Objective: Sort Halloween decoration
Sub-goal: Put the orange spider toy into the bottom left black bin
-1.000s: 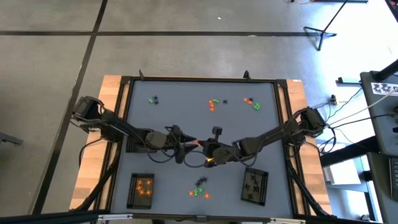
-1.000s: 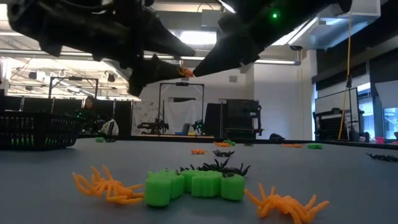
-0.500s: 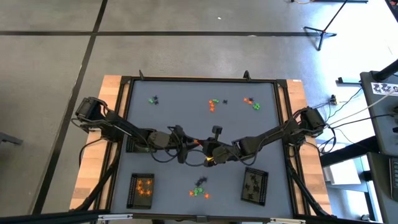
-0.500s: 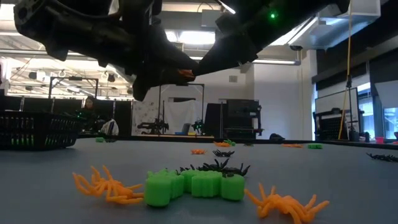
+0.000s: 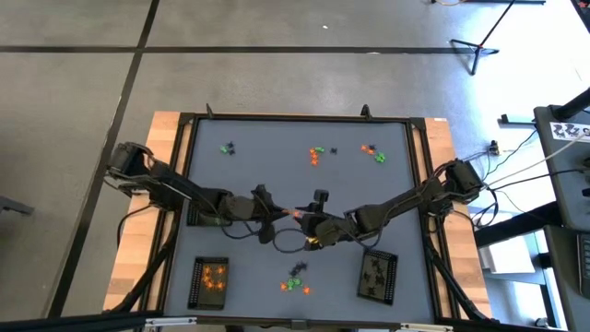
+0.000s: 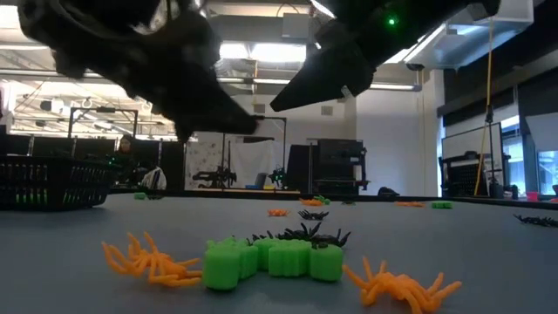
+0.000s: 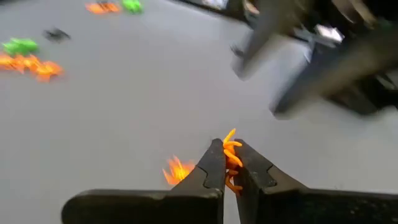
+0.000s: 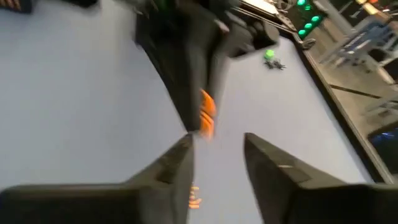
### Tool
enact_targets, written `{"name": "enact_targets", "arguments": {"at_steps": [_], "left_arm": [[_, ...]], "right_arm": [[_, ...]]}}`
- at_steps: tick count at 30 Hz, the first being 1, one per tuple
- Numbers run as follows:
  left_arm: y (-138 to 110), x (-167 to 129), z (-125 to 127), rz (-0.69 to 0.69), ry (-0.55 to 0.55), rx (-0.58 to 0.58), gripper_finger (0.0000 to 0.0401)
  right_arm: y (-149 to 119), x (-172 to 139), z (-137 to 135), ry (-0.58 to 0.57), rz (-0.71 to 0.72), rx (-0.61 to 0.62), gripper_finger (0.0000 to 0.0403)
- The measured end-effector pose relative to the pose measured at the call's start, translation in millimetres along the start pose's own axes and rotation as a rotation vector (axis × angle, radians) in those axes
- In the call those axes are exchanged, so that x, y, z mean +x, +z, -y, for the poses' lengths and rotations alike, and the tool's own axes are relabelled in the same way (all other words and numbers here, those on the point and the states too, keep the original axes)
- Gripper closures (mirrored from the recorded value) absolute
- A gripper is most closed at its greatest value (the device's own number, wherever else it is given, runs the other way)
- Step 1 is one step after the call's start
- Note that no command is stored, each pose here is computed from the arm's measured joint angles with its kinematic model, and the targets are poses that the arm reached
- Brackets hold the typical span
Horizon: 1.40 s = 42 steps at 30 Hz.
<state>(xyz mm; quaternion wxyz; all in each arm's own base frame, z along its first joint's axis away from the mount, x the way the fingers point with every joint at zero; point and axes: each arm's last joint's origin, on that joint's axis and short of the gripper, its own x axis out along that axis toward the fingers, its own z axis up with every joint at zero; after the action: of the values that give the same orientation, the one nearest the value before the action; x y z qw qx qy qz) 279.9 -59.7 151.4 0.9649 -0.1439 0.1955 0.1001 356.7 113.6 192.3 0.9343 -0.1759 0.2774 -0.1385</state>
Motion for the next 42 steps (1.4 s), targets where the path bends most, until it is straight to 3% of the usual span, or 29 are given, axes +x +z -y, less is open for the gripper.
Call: {"name": "enact_targets", "arguments": {"at_steps": [3, 7, 12, 17, 23, 31, 42], "left_arm": [[6, -23, 3, -0.086, -0.001, 0.044, 0.0400], [15, -68, 13, -0.141, -0.053, 0.077, 0.0400], [11, -123, 34, -0.200, -0.196, 0.011, 0.0401], [-18, -156, 60, -0.318, -0.304, -0.044, 0.0401], [-56, -169, 86, -0.482, -0.255, -0.091, 0.0401], [-60, -167, 110, -0.608, -0.054, -0.047, 0.0395], [-58, -164, 109, -0.583, -0.045, -0.036, 0.0280]], "right_arm": [[0, 0, 1, -0.019, -0.001, 0.016, 0.0205], [0, 1, 2, -0.020, -0.002, 0.041, 0.0168], [0, 0, 1, -0.019, -0.002, 0.054, 0.0160], [-1, 1, 1, -0.019, -0.009, 0.051, 0.0160], [-2, 1, 1, -0.019, -0.018, 0.044, 0.0159], [-2, 1, 1, -0.019, -0.018, 0.058, 0.0159], [-2, -1, -1, 0.005, -0.017, 0.055, 0.0159]]}}
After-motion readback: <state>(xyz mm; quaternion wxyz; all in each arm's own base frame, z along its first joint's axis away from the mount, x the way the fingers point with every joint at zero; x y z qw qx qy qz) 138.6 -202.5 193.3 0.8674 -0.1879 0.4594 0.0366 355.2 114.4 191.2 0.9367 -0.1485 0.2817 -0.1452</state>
